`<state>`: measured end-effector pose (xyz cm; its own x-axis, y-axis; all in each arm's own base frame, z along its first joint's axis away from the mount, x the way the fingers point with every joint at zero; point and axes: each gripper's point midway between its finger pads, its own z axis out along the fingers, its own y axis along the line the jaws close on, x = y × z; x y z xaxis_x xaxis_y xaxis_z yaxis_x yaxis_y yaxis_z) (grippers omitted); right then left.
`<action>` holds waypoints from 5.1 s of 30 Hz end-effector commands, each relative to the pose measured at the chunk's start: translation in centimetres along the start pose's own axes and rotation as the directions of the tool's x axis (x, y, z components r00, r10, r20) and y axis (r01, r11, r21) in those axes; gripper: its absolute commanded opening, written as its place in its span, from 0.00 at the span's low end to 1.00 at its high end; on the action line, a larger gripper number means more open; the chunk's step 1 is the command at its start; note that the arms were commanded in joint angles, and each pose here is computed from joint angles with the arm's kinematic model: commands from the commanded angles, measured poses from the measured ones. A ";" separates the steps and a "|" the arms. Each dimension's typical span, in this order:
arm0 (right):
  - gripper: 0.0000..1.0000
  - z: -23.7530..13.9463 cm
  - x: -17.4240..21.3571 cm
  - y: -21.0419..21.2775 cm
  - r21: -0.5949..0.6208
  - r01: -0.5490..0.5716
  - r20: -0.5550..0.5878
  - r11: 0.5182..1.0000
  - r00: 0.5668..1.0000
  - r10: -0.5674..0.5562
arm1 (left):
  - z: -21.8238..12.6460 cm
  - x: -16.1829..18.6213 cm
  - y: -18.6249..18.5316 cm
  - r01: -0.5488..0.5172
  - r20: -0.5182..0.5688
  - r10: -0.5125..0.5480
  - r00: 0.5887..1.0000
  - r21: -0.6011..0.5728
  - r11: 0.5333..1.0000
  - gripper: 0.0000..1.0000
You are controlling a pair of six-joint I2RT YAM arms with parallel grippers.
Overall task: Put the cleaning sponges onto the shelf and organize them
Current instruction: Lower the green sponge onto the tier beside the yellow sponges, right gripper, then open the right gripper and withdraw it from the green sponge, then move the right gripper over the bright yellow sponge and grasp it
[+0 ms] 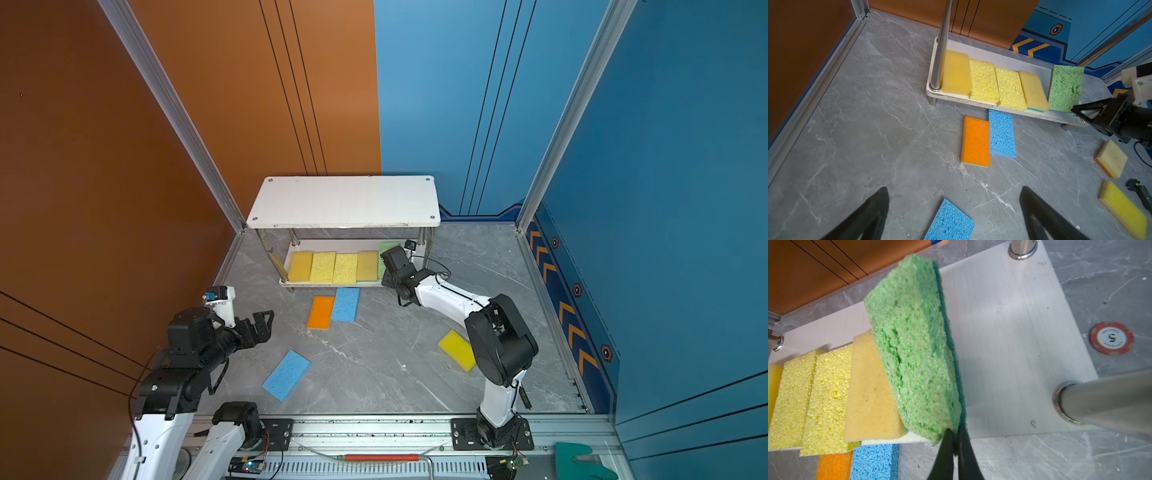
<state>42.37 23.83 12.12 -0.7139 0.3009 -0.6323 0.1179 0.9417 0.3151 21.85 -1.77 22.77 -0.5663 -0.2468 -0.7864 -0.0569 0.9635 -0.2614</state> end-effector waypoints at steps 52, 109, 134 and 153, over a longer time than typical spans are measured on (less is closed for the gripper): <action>0.67 3.6 -1.4 1.2 -0.151 -0.067 -0.020 0.986 0.998 0.065 | 0.3 0.6 0.4 -0.011 -0.018 0.010 1.000 -0.017 1.000 0.98; 0.72 -7.3 2.0 13.5 -0.864 -0.053 -0.120 0.501 0.987 -0.103 | 0.4 0.7 0.5 -0.009 -0.021 0.009 1.000 -0.017 1.000 0.98; 0.84 -12.9 11.6 -15.4 0.239 0.374 -0.534 0.896 0.821 -0.200 | 0.6 0.8 -0.5 -0.015 -0.035 0.016 0.999 0.031 0.999 0.98; 0.59 -9.1 14.7 -19.1 0.291 0.509 -0.672 0.810 0.712 -0.206 | 0.6 0.8 -0.4 -0.014 -0.032 0.015 0.999 0.029 0.999 0.98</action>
<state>23.50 9.29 4.09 -0.9952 -0.0772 -0.0597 -0.0592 0.9637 -0.2602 21.95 -2.03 22.28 -0.5831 -0.2454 -0.7745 -0.0495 0.9623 -0.2676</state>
